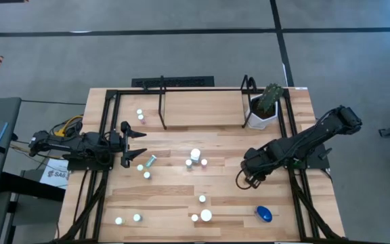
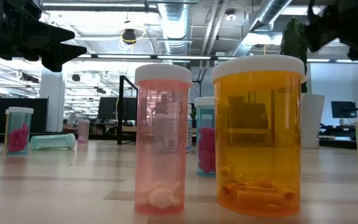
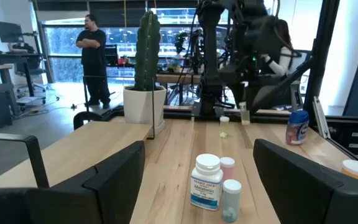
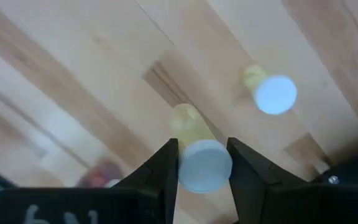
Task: Pick and place medicine bottles onto shelf by color
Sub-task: Put the yellow pill bottle on the shelf
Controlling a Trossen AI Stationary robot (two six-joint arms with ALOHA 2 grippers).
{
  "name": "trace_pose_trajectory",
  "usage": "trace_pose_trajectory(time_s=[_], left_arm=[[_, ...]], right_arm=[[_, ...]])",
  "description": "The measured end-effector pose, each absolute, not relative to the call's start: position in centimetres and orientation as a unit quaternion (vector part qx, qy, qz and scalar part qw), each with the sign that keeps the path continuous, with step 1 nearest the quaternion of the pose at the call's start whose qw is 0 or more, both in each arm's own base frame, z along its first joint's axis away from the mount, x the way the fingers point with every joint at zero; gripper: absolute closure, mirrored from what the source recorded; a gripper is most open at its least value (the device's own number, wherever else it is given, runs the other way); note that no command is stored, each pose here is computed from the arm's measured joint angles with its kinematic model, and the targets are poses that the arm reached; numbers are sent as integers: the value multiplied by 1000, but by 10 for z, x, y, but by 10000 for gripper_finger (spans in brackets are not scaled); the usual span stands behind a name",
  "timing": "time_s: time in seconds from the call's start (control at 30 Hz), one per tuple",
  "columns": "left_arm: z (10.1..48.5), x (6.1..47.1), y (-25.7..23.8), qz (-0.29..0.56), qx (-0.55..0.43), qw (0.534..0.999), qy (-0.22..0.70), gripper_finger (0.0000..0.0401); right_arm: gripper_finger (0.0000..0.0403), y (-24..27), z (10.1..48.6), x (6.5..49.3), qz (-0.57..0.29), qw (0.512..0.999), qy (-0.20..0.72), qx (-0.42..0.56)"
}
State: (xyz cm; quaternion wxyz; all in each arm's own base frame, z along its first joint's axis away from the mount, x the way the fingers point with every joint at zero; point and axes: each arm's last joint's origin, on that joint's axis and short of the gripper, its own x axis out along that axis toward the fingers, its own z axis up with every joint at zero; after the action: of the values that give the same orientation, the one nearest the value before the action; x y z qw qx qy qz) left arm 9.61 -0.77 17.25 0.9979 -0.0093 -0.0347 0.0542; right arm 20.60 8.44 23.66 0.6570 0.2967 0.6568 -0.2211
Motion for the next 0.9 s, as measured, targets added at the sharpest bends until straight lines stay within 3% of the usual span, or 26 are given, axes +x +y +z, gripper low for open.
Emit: trace_pose_trajectory(time_s=[0.3, 0.9], left_arm=[[172, 96, -8, 54, -9, 998, -34, 113], [172, 96, -8, 54, -9, 998, -34, 113]], right_arm=[[263, 58, 246, 220, -219, 698, 629, 261], [264, 2, 216, 272, -176, 685, 687, 168]])
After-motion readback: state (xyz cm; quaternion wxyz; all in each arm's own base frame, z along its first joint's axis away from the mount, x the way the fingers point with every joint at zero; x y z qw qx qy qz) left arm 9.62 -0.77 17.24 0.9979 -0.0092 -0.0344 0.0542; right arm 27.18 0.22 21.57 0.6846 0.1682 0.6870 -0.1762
